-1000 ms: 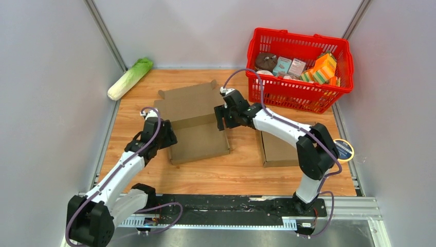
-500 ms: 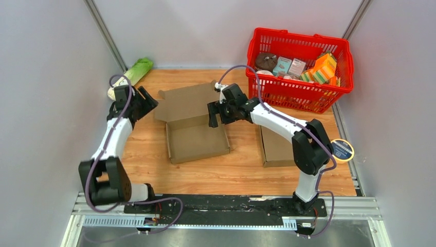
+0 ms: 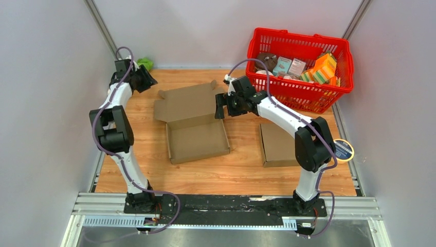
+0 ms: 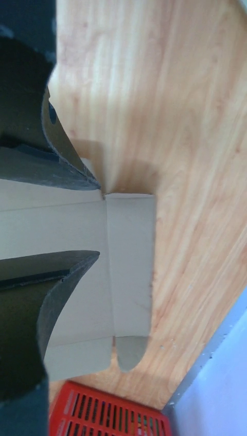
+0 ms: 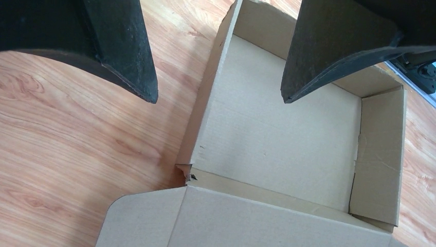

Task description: Fold the paper box

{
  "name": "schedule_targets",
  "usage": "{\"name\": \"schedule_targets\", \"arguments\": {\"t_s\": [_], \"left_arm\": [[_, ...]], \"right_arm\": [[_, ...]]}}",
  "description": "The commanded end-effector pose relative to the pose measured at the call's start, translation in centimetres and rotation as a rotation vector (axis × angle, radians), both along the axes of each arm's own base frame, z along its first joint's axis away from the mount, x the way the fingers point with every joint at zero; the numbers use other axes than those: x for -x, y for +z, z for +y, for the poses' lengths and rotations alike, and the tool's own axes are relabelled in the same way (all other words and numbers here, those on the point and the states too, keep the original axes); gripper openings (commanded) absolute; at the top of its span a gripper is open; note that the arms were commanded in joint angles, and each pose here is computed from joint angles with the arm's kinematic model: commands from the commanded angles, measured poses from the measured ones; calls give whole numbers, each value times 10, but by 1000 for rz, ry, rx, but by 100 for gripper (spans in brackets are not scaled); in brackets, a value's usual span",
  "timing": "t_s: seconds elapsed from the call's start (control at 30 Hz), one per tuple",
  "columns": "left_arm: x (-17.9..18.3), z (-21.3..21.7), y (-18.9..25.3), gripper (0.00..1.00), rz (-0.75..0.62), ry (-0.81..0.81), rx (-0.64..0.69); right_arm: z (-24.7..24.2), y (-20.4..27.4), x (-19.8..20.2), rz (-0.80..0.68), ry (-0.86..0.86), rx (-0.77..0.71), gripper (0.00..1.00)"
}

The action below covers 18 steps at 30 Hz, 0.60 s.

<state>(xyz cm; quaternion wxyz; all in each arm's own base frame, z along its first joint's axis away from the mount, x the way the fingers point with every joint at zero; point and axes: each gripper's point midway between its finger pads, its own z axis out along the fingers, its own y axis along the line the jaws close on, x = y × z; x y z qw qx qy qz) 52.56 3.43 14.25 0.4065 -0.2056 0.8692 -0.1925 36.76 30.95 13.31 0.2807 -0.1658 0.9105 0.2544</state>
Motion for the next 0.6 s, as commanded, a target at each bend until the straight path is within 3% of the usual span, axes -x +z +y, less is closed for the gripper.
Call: {"name": "schedule_targets", "arguments": {"t_s": [0.0,0.23,0.37,0.57], "left_arm": [[-29,10,-9,57,25,-45,-101],[-46,6,-38,56,117,-12,-128],[-52,-2,-57,42,157,-28,-87],[-53,-14,-62,45,164,-56,-40]], "right_arm": [[5,40,1,-81,43,-65,93],[2,42,2,-87,42,-83,93],[-3,43,2,-92,35,-77,93],[-6,47,3,-100,30,-81,93]]}}
